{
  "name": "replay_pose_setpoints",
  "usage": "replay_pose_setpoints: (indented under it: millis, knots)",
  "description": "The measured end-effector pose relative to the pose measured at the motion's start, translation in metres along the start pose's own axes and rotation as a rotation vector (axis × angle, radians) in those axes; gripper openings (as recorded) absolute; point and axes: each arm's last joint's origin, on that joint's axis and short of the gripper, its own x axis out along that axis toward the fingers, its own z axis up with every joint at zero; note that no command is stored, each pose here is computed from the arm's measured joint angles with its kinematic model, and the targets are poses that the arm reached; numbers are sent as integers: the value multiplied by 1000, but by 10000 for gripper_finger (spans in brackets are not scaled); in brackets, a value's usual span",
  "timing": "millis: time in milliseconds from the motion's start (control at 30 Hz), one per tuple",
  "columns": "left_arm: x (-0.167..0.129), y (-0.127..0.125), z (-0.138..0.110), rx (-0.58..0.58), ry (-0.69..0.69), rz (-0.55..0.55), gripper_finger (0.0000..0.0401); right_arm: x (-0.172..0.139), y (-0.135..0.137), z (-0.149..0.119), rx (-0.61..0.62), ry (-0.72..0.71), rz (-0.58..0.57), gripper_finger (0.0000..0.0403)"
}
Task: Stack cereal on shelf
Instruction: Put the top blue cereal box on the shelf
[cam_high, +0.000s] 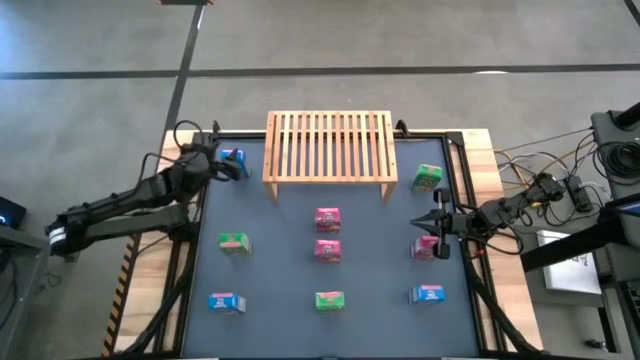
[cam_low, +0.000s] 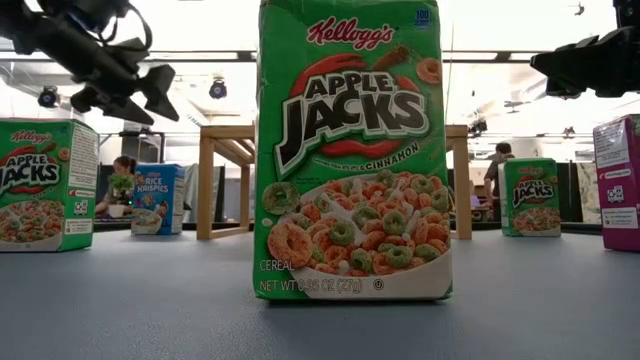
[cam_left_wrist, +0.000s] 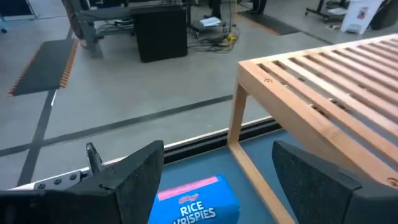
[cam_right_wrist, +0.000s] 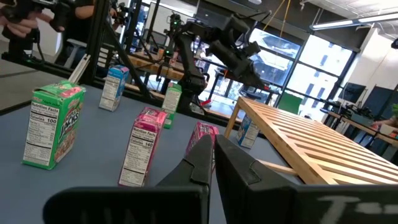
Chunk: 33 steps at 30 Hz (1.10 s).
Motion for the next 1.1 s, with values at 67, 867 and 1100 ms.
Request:
replay_pose_setpoints:
  millis: [67,867,1100]
  knots:
    - [3,-2,-2,16,19,6,285,0,0,0,0,0,0,9]
    - [21,-3,-39,-65,148,186,378,0,0,0,0,0,0,9]
    - [23,-4,-42,-75,129,177,378,0,0,0,0,0,0,9]
